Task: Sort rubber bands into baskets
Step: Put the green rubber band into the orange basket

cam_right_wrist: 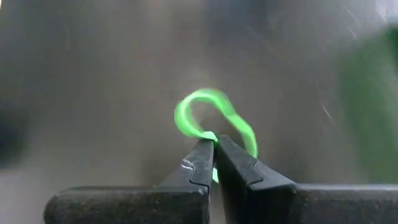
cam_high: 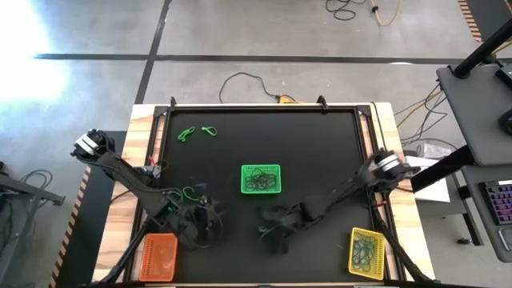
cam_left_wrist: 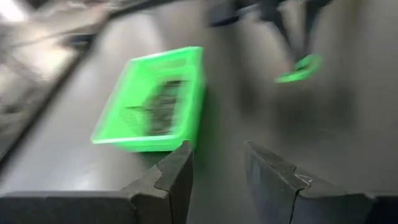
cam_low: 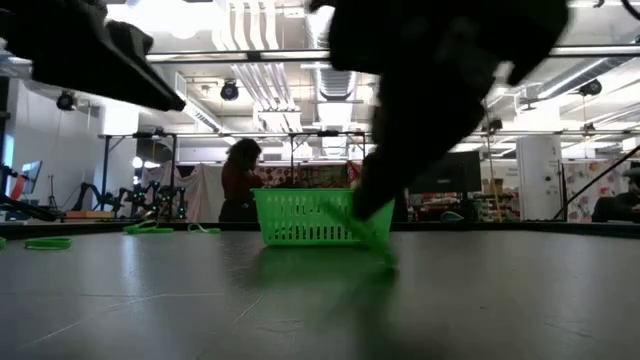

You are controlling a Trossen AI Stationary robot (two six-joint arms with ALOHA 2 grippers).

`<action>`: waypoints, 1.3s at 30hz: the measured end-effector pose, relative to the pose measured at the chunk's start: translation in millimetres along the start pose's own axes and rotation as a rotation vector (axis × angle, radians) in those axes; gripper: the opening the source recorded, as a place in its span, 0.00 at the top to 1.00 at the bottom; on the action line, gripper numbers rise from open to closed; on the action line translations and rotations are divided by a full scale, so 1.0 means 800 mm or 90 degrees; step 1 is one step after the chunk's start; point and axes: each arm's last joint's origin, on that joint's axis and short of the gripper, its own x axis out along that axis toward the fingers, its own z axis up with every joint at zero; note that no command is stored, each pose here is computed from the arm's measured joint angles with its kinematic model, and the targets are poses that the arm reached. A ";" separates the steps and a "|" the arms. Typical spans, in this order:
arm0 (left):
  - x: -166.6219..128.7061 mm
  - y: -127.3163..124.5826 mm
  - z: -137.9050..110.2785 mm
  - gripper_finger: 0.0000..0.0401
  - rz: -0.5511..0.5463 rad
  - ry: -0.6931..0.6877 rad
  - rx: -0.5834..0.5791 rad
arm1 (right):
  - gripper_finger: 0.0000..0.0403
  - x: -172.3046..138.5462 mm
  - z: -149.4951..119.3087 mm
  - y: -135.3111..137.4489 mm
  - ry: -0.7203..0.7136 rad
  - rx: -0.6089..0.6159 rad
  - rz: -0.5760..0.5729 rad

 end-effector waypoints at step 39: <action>0.125 -0.066 -0.038 0.35 -0.133 0.037 -0.101 | 0.49 -0.038 0.046 0.077 -0.084 -0.113 -0.184</action>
